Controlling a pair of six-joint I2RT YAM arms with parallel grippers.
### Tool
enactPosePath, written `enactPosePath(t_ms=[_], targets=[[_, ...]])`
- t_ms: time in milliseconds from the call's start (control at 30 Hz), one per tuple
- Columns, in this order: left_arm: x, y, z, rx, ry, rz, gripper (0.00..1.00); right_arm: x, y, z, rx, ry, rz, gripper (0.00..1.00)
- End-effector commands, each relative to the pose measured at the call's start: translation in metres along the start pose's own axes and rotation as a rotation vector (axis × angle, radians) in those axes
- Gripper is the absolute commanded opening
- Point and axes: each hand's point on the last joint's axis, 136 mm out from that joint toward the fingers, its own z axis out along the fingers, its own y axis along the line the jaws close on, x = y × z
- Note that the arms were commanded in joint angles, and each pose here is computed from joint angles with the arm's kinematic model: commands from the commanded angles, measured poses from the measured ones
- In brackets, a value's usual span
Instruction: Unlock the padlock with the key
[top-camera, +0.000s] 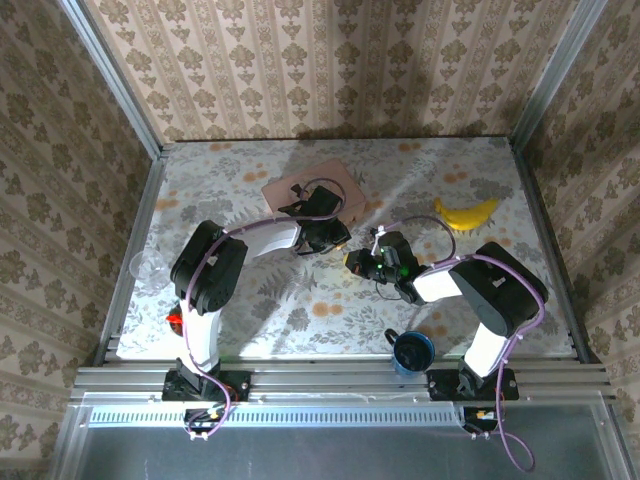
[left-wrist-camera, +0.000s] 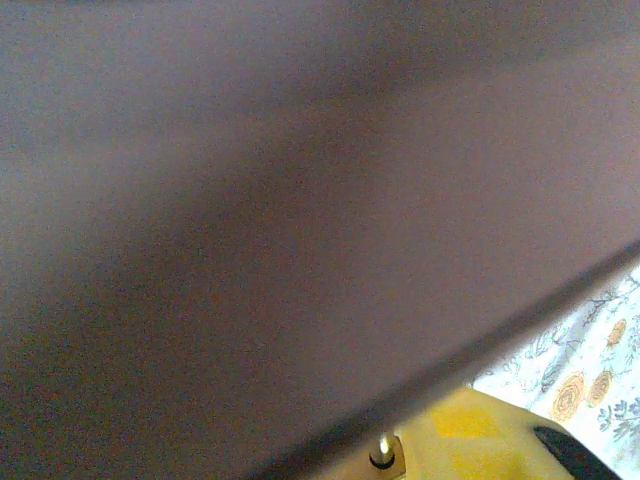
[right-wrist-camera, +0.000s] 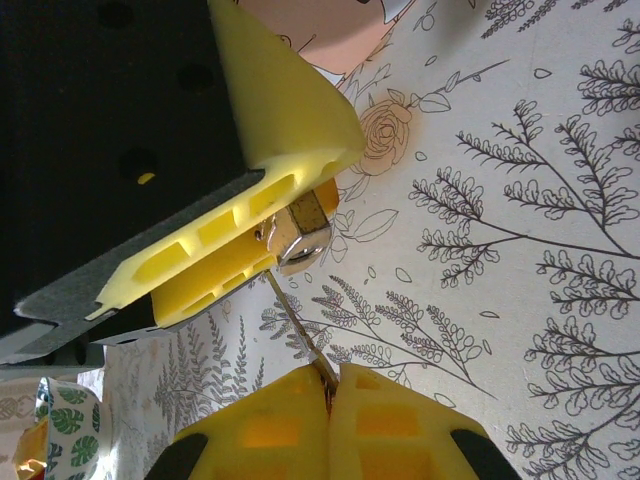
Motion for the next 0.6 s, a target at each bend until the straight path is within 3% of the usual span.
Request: enactPosePath(t_ms=[0,567], targets=[[0.019,0.002,0.000,0.014,0.086,-0.042,0.00,-0.003,-0.004,0.002,0.014,-0.019,-0.010,0.00],[0.019,0.002,-0.001,0.016,0.085,-0.043,0.00,-0.004,-0.018,0.004,0.042,-0.021,0.020,0.00]])
